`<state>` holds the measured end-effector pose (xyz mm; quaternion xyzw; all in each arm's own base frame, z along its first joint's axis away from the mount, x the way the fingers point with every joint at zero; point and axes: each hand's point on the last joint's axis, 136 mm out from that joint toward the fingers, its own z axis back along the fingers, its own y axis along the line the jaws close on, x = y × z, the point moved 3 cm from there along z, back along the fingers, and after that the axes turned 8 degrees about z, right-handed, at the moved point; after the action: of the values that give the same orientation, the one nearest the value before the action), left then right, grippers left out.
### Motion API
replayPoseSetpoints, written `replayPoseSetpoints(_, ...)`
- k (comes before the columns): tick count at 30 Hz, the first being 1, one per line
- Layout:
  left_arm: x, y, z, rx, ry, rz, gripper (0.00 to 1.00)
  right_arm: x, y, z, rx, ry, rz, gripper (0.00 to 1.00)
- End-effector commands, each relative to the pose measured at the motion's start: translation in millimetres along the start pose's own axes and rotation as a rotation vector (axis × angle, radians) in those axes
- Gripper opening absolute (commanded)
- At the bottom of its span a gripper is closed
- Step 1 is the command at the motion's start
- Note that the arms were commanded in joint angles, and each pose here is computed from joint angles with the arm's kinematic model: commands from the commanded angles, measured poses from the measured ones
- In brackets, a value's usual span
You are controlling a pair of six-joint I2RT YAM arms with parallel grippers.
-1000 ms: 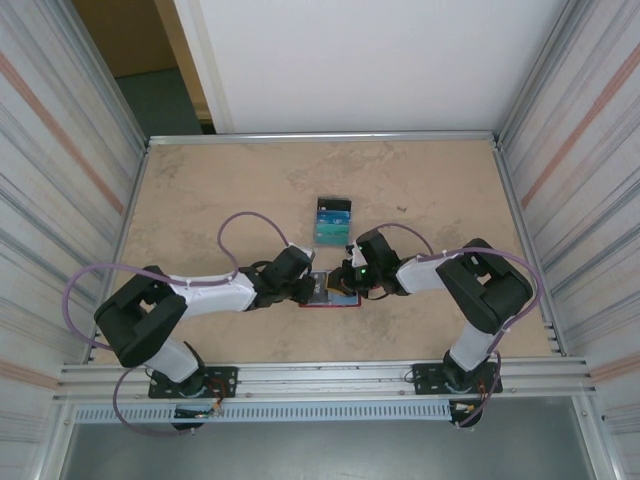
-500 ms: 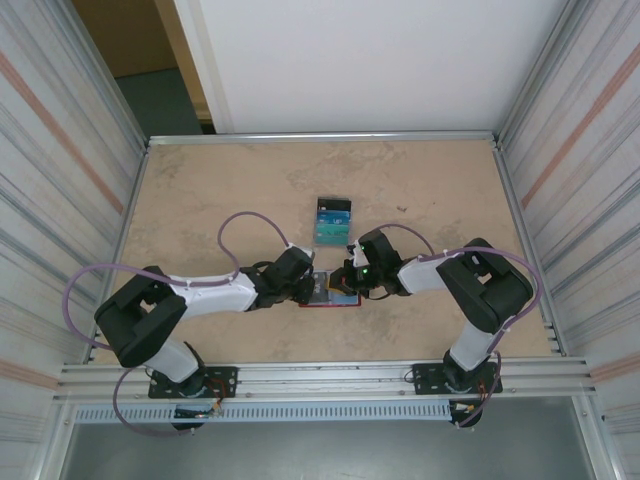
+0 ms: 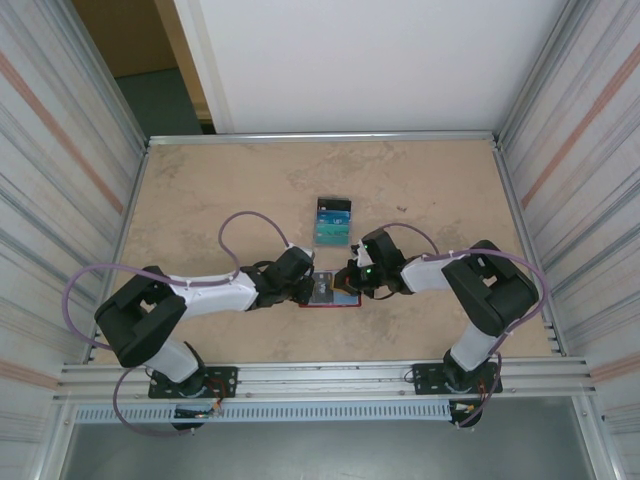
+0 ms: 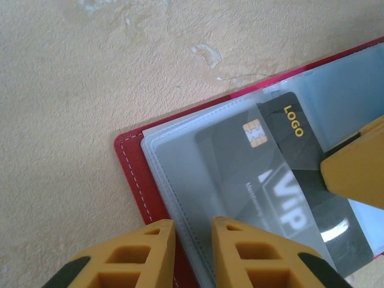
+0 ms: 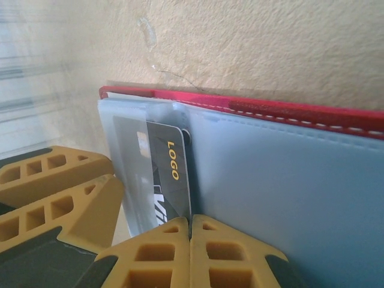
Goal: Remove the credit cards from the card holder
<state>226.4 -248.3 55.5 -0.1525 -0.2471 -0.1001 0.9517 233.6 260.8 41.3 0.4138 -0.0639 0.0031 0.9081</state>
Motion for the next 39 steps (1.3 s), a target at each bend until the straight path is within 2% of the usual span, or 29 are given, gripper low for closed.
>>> replayPoseSetpoints(1, -10, 10, 1, 0.062, 0.048, -0.016, 0.23, -4, -14, 5, -0.085, 0.002, -0.010, 0.00)
replayPoseSetpoints(7, 5, 0, 15, 0.017, -0.007, -0.024, 0.38, -5, -15, 4, -0.096, 0.015, -0.013, 0.00)
replayPoseSetpoints(10, 14, -4, 23, 0.002, -0.042, -0.033, 0.40, -4, -14, 4, -0.098, 0.014, -0.012, 0.00)
replayPoseSetpoints(14, 20, -13, 22, -0.034, -0.055, -0.056, 0.40, -4, -13, 6, -0.102, 0.010, -0.007, 0.00)
replayPoseSetpoints(19, 20, -19, 12, -0.016, -0.040, -0.098, 0.41, -4, -12, 5, -0.103, 0.015, -0.007, 0.00)
replayPoseSetpoints(32, 3, -10, -10, 0.157, 0.036, -0.195, 0.39, -2, -13, 11, -0.117, 0.004, -0.009, 0.00)
replayPoseSetpoints(39, -3, -7, -10, 0.163, 0.060, -0.206, 0.36, -1, -12, 22, -0.124, -0.019, -0.008, 0.00)
